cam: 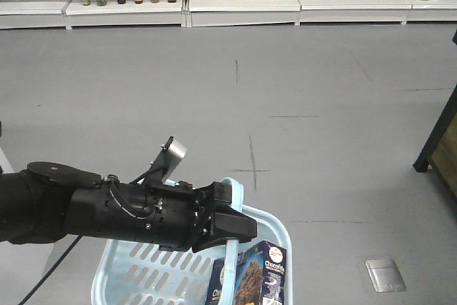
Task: Left arm holds basket, right arm returns cookies
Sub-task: 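Drive forward toward the drink shelves holding the basket in the left gripper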
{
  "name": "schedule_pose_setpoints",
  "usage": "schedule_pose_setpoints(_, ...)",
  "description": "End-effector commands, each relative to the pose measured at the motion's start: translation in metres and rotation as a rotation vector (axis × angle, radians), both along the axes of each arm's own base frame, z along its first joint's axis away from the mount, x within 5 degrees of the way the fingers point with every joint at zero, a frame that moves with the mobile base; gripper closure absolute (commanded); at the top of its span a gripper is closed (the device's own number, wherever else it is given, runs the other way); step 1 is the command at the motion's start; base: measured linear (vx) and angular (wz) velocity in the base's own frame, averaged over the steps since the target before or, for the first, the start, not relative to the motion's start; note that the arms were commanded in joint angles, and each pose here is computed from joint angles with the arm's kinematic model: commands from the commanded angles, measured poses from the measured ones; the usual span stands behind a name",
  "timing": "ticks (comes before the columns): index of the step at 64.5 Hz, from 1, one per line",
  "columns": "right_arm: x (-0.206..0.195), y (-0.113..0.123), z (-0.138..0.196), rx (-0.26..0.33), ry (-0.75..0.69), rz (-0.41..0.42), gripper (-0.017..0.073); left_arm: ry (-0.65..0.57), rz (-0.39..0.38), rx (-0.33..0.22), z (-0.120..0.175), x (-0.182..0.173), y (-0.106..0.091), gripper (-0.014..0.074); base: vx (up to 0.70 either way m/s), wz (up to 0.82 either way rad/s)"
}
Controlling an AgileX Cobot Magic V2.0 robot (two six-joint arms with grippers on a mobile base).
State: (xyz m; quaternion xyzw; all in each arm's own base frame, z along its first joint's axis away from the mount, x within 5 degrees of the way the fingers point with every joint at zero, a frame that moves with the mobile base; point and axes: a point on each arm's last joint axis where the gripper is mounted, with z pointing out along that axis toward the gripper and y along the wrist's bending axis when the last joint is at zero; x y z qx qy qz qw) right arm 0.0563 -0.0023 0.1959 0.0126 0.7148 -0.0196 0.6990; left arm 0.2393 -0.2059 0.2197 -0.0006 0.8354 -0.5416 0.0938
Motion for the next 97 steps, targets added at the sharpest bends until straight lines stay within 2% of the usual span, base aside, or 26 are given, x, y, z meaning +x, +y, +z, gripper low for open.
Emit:
schedule_pose_setpoints(1,-0.0005,-0.0008,0.0065,-0.014,-0.083,-0.012,0.0567,-0.021,0.008,-0.148,0.0324,-0.0019,-0.0038,0.0601,0.37,0.03)
schedule_pose_setpoints(97,-0.0005,-0.0008,0.0065,-0.014,-0.083,-0.012,0.0567,-0.022,0.011,-0.145,0.0322,-0.0017,-0.0038,0.0601,0.36,0.01)
